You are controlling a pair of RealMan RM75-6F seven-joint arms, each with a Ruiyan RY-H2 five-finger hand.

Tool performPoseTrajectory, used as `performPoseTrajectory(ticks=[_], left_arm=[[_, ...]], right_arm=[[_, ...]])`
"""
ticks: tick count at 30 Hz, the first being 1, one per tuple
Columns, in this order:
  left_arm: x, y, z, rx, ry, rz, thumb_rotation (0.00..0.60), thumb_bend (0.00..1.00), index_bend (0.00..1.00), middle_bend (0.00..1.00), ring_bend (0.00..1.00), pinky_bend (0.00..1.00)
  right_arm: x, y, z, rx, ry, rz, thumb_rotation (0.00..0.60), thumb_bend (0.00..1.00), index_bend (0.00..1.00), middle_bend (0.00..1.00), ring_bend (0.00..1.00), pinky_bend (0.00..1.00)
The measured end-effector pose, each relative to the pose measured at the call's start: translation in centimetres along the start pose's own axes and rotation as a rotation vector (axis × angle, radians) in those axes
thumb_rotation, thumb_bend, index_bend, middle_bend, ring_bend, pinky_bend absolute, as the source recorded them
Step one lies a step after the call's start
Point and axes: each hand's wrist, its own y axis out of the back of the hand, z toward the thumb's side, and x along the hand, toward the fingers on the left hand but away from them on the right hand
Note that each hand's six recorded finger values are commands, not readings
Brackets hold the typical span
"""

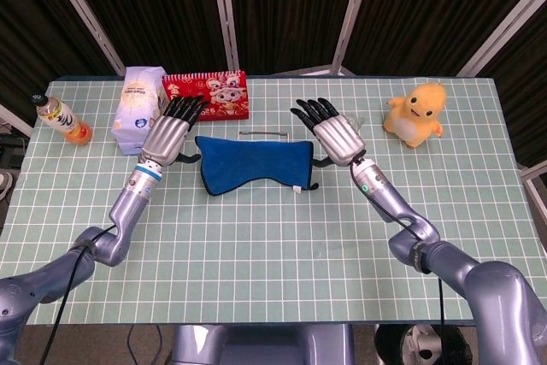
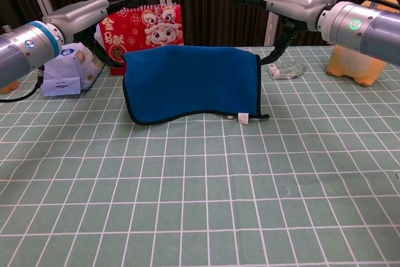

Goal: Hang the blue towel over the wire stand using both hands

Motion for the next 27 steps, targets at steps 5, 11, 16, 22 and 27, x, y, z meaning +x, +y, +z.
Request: performPoseTrajectory(ticks=[5,11,16,22,27], left_arm=[[-1.4,0.6,-2.4,0.020,0.041,-0.013,0.600,0.02,0.00,0.00,0.00,0.00],[-4.2,1.9,-4.8,0.025,0.064,-0.001,0.600,0.02,0.00,0.00,0.00,0.00],[-7.1,3.6,-6.2,0.031,0.068,0.027,0.600,0.02,0.00,0.00,0.00,0.00],[-11.8,5.4,-7.0,0.045,0.088,0.055,0.600,0.02,0.00,0.00,0.00,0.00],[-16.9,6.4,-6.9,0.073,0.148,0.082,0.600,0.02,0.00,0.00,0.00,0.00]], right_arm=[[1.1,0.8,0.0,0.000,0.010,-0.013,0.600,0.06,0.05,0.00,0.00,0.00],[3.9,2.4,-0.2,0.004,0.024,-0.035,0.600,0.02,0.05,0.00,0.00,0.00],[8.0,4.0,-1.5,0.033,0.004,-0.056,0.600,0.00,0.05,0.00,0.00,0.00],[14.1,5.7,-3.9,0.084,-0.066,-0.089,0.600,0.00,0.04,0.00,0.00,0.00],[19.4,6.3,-5.3,0.108,-0.150,-0.113,0.600,0.00,0.02,0.00,0.00,0.00]])
